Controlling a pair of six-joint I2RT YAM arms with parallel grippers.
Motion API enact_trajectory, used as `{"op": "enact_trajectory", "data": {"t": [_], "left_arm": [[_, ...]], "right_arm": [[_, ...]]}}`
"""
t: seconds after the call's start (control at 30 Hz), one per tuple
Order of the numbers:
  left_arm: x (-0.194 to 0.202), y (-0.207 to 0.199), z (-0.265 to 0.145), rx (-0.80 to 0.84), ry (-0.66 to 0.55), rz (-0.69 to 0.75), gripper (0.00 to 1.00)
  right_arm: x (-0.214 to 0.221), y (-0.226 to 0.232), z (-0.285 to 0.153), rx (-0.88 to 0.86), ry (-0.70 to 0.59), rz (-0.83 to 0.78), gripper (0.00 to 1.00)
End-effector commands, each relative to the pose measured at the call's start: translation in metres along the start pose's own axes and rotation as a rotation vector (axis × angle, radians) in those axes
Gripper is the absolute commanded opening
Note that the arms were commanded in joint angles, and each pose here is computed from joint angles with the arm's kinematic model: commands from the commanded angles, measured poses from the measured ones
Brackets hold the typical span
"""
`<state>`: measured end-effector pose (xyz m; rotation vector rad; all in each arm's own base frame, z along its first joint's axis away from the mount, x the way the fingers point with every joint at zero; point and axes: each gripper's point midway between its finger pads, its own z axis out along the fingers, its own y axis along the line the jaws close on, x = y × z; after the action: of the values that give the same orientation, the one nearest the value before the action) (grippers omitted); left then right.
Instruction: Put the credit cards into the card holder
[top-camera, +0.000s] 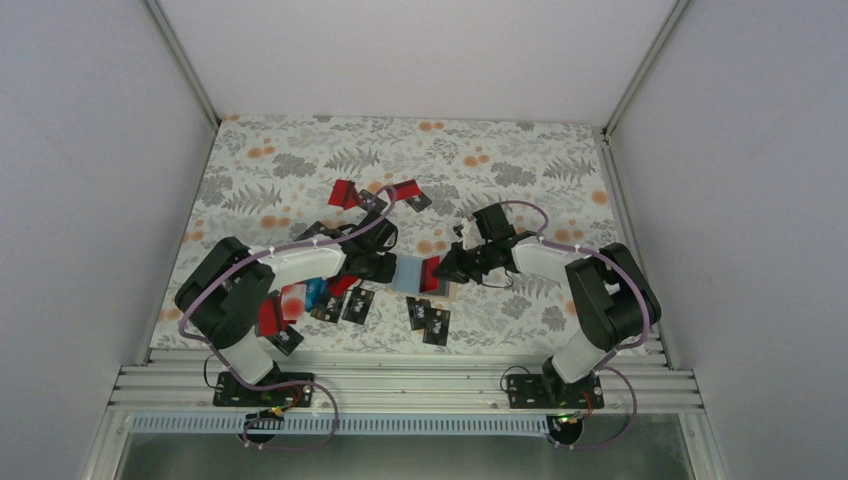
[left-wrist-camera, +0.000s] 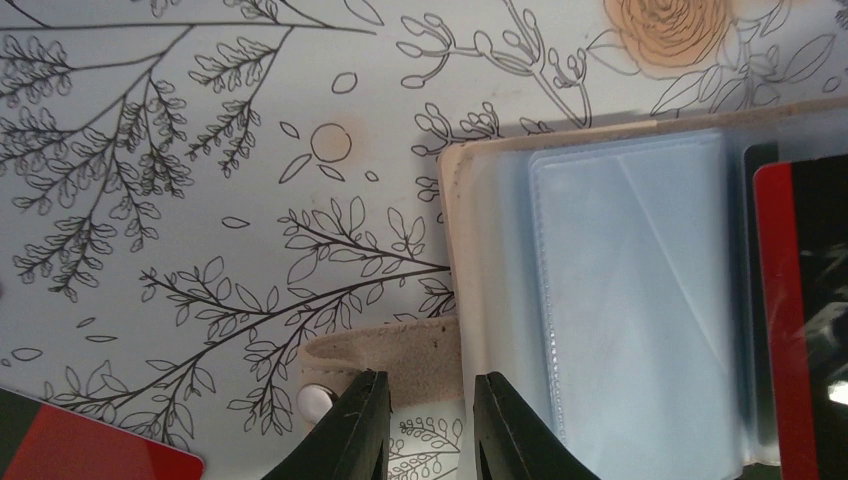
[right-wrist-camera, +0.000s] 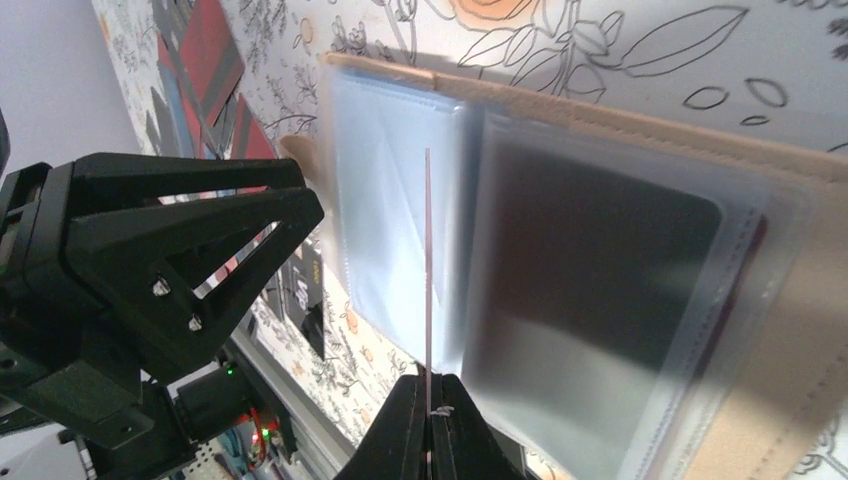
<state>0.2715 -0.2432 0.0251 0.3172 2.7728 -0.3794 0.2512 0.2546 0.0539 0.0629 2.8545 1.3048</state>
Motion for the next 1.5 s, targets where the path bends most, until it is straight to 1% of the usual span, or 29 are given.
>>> {"op": "enact_trajectory", "data": {"t": [0.0, 0.33, 0.4, 0.73, 0.97, 1.1, 1.47], "left_arm": [[-0.002, -0.002, 0.004, -0.020, 0.000, 0.018, 0.24], [0.001, -0.005, 0.008, -0.043, 0.011, 0.033, 0.24], [0.001, -0.005, 0.009, -0.044, 0.012, 0.034, 0.24], [0.003, -0.009, 0.007, -0.041, 0.015, 0.040, 0.24], [0.005, -0.005, 0.006, -0.058, 0.012, 0.033, 0.24], [0.006, -0.004, 0.006, -0.066, 0.015, 0.032, 0.24], [0.007, -0.006, 0.004, -0.061, 0.011, 0.030, 0.24]], "right_arm": [[-0.007, -0.001, 0.003, 0.027, -0.036, -0.043, 0.04], [-0.005, -0.002, 0.009, 0.012, -0.029, -0.043, 0.04], [-0.003, -0.009, 0.016, 0.019, -0.007, -0.021, 0.04], [0.001, -0.019, 0.022, 0.028, 0.010, 0.045, 0.04], [0.001, -0.017, 0.013, 0.044, -0.018, 0.063, 0.04], [-0.002, -0.010, 0.002, 0.057, -0.058, 0.053, 0.04], [0.004, -0.017, 0.008, 0.060, -0.025, 0.092, 0.04]]}}
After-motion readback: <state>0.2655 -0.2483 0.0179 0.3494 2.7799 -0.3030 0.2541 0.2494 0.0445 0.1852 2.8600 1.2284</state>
